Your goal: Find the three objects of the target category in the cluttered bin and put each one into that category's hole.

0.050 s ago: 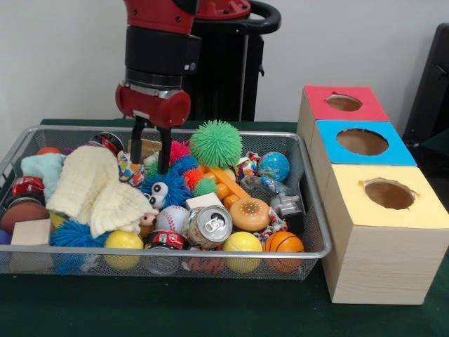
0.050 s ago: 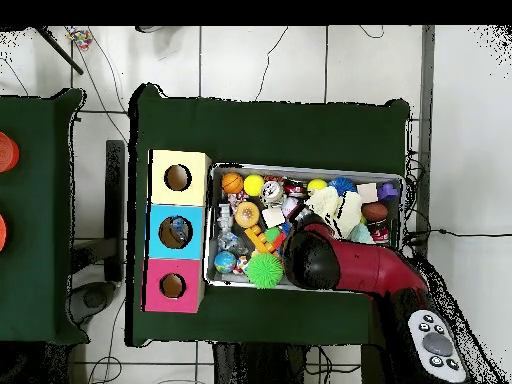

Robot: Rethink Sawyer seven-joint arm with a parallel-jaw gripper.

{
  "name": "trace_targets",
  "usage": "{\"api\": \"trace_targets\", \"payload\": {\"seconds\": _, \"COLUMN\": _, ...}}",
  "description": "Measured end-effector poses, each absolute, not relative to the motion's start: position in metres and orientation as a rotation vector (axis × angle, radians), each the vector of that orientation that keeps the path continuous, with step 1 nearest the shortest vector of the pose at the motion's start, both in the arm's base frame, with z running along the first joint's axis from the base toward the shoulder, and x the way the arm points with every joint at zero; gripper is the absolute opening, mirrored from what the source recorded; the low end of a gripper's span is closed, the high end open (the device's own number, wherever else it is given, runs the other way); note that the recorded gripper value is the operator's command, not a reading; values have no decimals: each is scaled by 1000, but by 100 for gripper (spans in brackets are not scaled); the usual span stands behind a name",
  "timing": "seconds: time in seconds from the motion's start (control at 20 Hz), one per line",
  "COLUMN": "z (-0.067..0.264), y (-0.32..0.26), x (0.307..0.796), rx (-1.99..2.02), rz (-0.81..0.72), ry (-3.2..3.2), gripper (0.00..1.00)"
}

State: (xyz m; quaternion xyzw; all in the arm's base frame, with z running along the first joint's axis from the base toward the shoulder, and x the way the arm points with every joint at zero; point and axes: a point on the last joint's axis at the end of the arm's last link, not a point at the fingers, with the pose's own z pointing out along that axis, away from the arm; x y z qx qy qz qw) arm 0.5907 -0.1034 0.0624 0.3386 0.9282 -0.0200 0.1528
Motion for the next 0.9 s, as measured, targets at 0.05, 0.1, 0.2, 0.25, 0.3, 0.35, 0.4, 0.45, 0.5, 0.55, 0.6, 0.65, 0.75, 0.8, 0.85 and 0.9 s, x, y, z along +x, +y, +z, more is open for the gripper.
{"api": "trace_targets", "payload": {"seconds": 0.05, "z": 60, "y": -102, "x": 589, "rx": 968, "rz": -63, "ry": 2669, "gripper": 100}}
{"api": "trace_targets", "payload": {"seconds": 0.1, "z": 56, "y": -98, "x": 586, "rx": 962, "rz": -72, "ry": 2680, "gripper": 100}}
{"api": "trace_targets", "payload": {"seconds": 0.2, "z": 51, "y": -91, "x": 581, "rx": 945, "rz": -87, "ry": 2698, "gripper": 100}}
{"api": "trace_targets", "payload": {"seconds": 0.25, "z": 49, "y": -86, "x": 579, "rx": 932, "rz": -96, "ry": 2709, "gripper": 100}}
{"api": "trace_targets", "payload": {"seconds": 0.3, "z": 46, "y": -79, "x": 577, "rx": 916, "rz": -105, "ry": 2721, "gripper": 100}}
{"api": "trace_targets", "payload": {"seconds": 0.35, "z": 45, "y": -76, "x": 576, "rx": 908, "rz": -110, "ry": 2726, "gripper": 100}}
{"api": "trace_targets", "payload": {"seconds": 0.4, "z": 44, "y": -72, "x": 574, "rx": 895, "rz": -117, "ry": 2733, "gripper": 100}}
{"api": "trace_targets", "payload": {"seconds": 0.45, "z": 42, "y": -60, "x": 572, "rx": 864, "rz": -130, "ry": 2749, "gripper": 100}}
{"api": "trace_targets", "payload": {"seconds": 0.5, "z": 41, "y": -54, "x": 571, "rx": 848, "rz": -134, "ry": 2755, "gripper": 100}}
{"api": "trace_targets", "payload": {"seconds": 0.55, "z": 40, "y": -48, "x": 570, "rx": 832, "rz": -138, "ry": 2761, "gripper": 100}}
{"api": "trace_targets", "payload": {"seconds": 0.6, "z": 39, "y": -40, "x": 569, "rx": 813, "rz": -140, "ry": 2768, "gripper": 100}}
{"api": "trace_targets", "payload": {"seconds": 0.65, "z": 38, "y": -33, "x": 569, "rx": 797, "rz": -141, "ry": 2773, "gripper": 100}}
{"api": "trace_targets", "payload": {"seconds": 0.75, "z": 39, "y": -10, "x": 569, "rx": 746, "rz": -141, "ry": 2785, "gripper": 100}}
{"api": "trace_targets", "payload": {"seconds": 0.8, "z": 39, "y": -3, "x": 569, "rx": 732, "rz": -141, "ry": 2788, "gripper": 100}}
{"api": "trace_targets", "payload": {"seconds": 0.85, "z": 40, "y": 4, "x": 569, "rx": 718, "rz": -141, "ry": 2791, "gripper": 100}}
{"api": "trace_targets", "payload": {"seconds": 0.9, "z": 40, "y": 8, "x": 569, "rx": 710, "rz": -141, "ry": 2792, "gripper": 100}}
